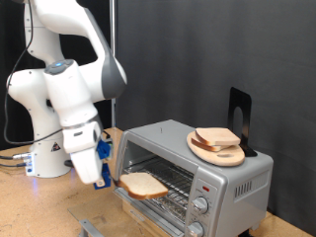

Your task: Make a piece of toast with the oven

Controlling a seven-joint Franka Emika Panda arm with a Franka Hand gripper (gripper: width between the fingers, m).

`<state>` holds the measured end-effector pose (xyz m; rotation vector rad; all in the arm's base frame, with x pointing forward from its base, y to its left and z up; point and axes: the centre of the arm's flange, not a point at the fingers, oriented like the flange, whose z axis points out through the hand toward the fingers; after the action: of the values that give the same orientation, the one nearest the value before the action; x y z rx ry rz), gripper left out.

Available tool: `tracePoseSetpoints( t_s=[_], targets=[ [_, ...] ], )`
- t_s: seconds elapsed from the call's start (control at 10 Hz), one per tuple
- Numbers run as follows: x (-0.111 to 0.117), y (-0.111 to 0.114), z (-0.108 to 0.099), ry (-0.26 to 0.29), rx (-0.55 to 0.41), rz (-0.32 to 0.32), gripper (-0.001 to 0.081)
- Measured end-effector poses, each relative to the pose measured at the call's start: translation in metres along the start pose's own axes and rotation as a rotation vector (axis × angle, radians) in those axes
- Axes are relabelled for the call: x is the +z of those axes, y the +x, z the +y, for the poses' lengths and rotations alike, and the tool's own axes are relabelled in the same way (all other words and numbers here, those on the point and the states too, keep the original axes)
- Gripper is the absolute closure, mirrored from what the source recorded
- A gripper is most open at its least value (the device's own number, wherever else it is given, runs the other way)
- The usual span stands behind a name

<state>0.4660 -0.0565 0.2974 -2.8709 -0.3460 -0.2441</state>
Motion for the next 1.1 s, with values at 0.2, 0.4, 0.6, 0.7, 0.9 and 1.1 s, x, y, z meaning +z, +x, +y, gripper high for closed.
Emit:
tracePoseSetpoints(
  t_s=[0.2,0.4,0.6,0.7,0.9,1.1],
  targets=[
    [0.008,0.009,-0.026,-0.009,-0.077,-0.030,0.0411],
    [0.014,0.013,-0.048,-0.075,-0.158,-0.081,0.0411],
    [0.015,0.014,-0.063,-0.136,-0.195,-0.102,0.0411],
    [0.013,0.014,-0.066,-0.150,-0.203,-0.104,0.0411],
    [0.004,0.009,-0.066,-0.150,-0.201,-0.112,0.0411],
    [-0.008,-0.001,-0.060,-0.139,-0.207,-0.134,0.0411]
  ],
)
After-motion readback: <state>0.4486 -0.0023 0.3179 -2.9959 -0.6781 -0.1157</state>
